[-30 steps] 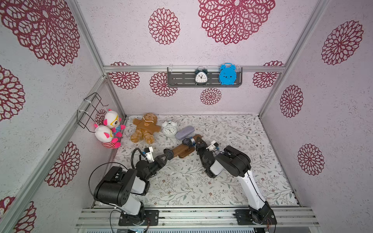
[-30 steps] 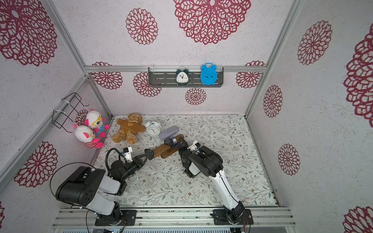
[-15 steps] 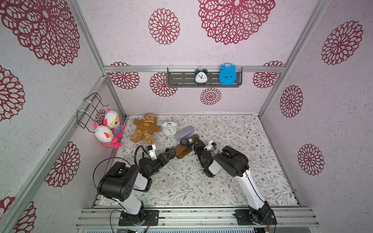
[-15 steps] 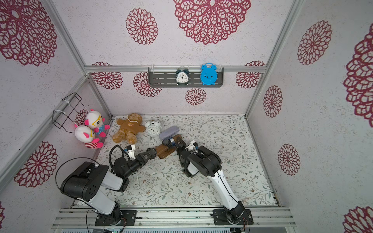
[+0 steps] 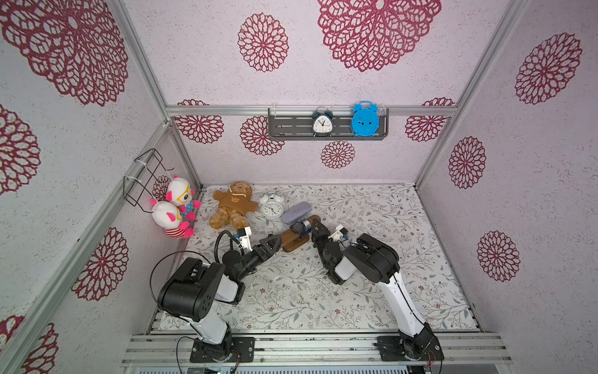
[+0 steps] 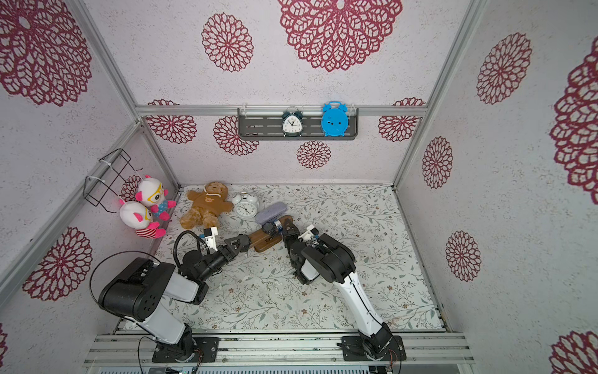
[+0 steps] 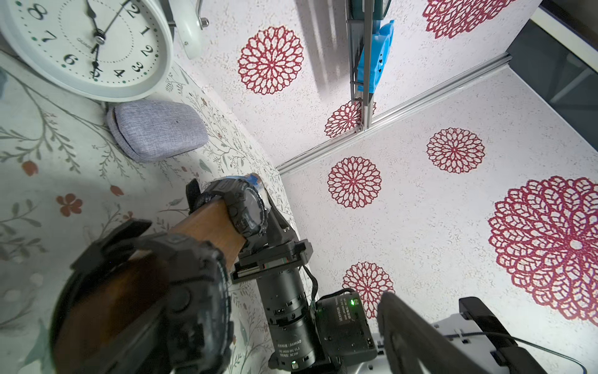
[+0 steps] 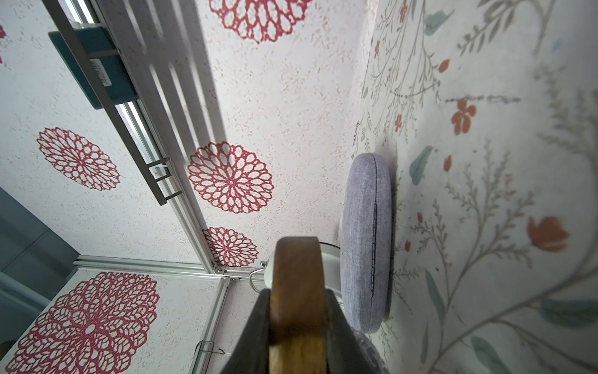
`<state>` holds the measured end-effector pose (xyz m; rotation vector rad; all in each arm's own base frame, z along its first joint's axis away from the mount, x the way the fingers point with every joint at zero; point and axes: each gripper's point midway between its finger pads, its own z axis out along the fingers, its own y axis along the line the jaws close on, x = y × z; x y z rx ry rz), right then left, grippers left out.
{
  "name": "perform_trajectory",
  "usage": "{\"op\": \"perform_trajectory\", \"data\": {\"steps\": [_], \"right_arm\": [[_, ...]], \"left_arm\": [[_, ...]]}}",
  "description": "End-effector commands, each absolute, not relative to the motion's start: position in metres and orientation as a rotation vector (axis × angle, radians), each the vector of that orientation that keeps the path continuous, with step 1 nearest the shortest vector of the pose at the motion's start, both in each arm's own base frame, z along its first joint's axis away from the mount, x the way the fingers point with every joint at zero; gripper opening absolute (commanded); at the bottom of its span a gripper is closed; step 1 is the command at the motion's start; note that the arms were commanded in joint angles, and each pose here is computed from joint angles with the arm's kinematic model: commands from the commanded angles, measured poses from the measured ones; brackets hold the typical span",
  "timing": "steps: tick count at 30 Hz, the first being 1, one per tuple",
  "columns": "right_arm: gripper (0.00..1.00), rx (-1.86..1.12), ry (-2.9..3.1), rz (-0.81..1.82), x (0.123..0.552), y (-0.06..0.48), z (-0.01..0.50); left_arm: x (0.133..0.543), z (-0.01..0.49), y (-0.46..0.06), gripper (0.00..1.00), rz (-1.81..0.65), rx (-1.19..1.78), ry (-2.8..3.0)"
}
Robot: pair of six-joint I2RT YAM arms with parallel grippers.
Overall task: Place watch on stand
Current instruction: Place the watch on the stand.
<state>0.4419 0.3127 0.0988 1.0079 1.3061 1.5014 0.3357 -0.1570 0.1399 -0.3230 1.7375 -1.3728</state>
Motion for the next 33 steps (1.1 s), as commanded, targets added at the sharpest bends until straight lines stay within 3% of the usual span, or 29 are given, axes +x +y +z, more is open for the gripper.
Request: {"op": "perform_trajectory", "data": {"steps": [1, 12, 19, 33], "right_arm": [[0.0, 0.953, 1.288, 1.568, 0.433, 0.321, 0.115], [0.0, 0.939, 1.299, 1.562, 0.43, 0.321, 0.117], [0.0, 0.928, 1.312, 1.555, 0.427, 0.32, 0.117], [0.0, 0.918, 1.321, 1.562, 0.427, 0.321, 0.117]], "left_arm": [[0.334, 0.14, -0.157, 0.98, -1.36, -0.329, 1.738], [0.33, 0.128, -0.149, 0.98, -1.277, -0.399, 1.831], [0.314, 0.128, -0.159, 0.98, -0.994, -0.224, 2.055], [0.322, 0.114, -0.162, 0.98, -1.05, -0.31, 2.052]]}}
